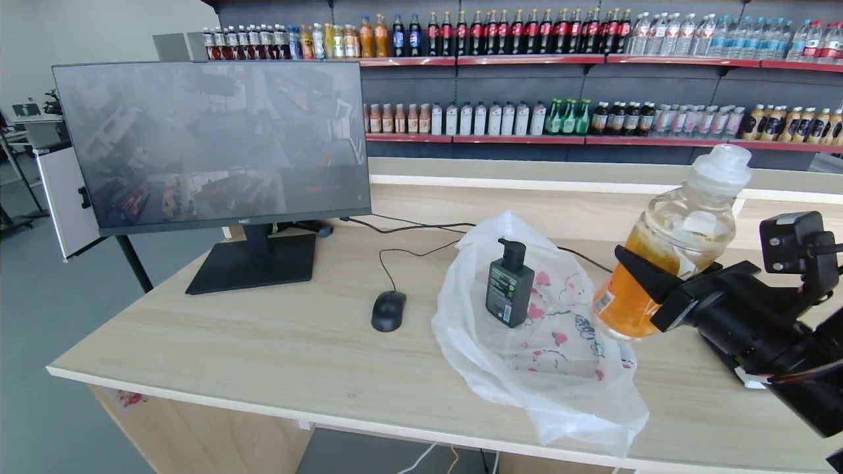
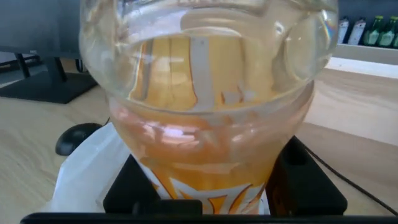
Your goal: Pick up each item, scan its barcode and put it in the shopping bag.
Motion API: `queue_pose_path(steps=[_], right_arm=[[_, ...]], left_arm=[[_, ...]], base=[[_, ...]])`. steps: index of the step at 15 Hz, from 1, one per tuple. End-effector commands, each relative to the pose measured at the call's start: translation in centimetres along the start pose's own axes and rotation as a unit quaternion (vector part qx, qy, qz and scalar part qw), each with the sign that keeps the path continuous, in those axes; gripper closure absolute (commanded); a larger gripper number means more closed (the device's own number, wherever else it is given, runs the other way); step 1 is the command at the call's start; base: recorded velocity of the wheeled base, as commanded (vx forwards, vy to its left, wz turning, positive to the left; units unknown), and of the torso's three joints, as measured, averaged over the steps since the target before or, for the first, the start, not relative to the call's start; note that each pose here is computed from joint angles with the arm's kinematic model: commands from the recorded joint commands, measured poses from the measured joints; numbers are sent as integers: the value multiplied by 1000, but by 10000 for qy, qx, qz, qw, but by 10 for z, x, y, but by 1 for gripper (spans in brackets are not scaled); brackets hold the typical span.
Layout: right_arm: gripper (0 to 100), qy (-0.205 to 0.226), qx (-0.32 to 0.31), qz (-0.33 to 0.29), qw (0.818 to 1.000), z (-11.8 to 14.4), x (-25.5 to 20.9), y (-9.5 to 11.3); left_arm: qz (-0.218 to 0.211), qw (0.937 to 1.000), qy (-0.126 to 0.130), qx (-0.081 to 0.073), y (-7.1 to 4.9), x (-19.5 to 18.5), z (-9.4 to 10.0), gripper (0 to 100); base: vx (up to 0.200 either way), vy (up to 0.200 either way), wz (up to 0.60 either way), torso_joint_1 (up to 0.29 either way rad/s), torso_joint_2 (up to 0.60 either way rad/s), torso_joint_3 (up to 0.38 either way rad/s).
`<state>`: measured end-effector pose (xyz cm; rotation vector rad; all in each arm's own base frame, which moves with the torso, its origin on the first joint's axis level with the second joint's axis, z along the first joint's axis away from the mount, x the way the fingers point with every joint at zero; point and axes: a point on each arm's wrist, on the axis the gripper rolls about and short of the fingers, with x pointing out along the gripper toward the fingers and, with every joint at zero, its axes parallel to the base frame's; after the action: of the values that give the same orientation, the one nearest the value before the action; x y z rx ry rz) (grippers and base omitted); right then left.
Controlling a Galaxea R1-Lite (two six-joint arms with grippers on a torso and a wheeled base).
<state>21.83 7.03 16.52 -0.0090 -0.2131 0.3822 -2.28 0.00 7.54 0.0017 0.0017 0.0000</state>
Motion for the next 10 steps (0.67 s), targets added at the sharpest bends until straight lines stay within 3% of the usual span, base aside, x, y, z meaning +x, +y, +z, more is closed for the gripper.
queue_pose_path(steps=[1,5,10], right_arm=[[100,96,91,226,9997,-11,21,10],[100,342,150,529,9979,-24,24,26],[100,708,167,581,9957,-46,31,29]], left_arm=[[0,10000,-9,-1,0,0,0,100],[0,10000,-1,-1,0,0,0,100],[0,10000,-9,-1,0,0,0,100]], base=[[0,0,0,0,0,0],[0,0,0,0,0,0],[0,0,0,0,0,0]])
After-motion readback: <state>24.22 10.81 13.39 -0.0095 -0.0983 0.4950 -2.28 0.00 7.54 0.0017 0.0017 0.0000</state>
